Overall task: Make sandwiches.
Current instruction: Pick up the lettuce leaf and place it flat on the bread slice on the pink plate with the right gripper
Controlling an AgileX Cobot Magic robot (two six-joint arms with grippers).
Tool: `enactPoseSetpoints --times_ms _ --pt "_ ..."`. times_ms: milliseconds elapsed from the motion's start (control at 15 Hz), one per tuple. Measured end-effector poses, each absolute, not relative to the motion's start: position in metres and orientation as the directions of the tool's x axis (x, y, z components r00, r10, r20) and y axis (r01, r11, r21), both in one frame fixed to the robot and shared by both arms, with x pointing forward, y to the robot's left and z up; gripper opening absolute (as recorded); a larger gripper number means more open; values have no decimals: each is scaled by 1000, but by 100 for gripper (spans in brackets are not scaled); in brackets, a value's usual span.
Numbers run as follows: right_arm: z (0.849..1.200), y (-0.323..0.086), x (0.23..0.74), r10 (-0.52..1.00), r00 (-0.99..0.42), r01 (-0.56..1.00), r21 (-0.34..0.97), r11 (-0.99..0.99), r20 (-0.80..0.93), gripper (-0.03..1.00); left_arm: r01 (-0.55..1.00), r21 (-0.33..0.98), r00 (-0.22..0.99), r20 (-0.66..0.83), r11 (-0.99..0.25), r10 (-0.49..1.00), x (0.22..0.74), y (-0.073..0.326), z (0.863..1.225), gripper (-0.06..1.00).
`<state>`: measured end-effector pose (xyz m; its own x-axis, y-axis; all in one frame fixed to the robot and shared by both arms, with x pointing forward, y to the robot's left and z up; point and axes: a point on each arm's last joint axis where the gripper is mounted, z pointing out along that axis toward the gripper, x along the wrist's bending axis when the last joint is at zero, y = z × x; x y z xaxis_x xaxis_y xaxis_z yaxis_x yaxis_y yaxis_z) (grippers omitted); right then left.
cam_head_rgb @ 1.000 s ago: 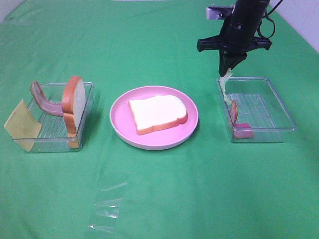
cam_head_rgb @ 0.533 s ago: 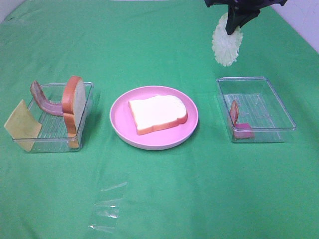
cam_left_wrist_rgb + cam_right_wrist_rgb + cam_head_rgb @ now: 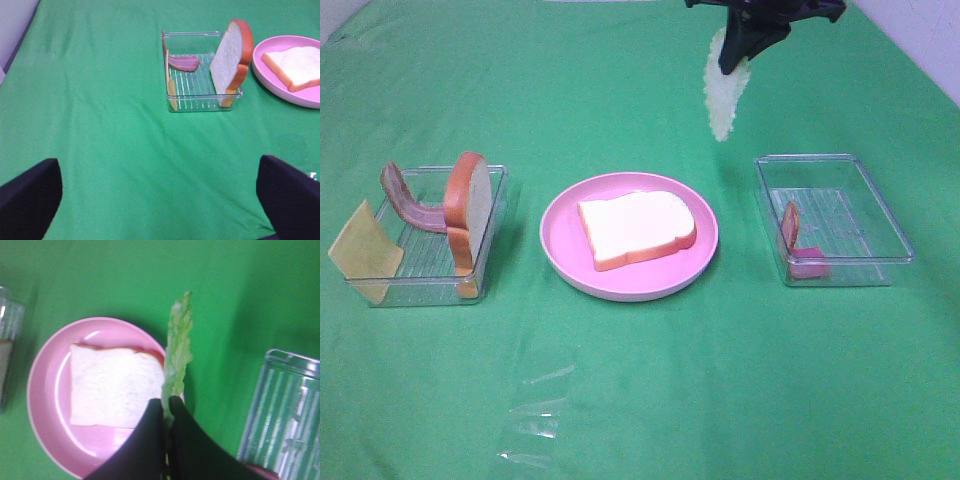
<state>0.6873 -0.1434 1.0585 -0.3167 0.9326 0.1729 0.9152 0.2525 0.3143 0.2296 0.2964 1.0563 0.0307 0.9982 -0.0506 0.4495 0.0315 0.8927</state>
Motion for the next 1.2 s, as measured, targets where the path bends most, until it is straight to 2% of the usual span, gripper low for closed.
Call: enactPoseSetpoints --times_ms 200,267,600,1067,1200 --pt "1051 -94 670 886 -405 895 295 334 226 1 449 893 31 -51 31 998 230 296 1056 97" --pt "1038 -70 662 863 -443 885 269 379 243 1 449 893 31 -51 31 998 230 296 1056 97" --pt "1019 -12 632 793 -546 836 228 498 269 1 449 893 31 -51 31 998 230 296 1056 97" --pt "990 -4 633 791 -553 833 174 525 261 1 449 893 31 -51 31 998 230 296 1056 97" --pt "967 -7 639 806 -561 828 134 545 188 1 449 893 31 -51 31 998 230 296 1056 97"
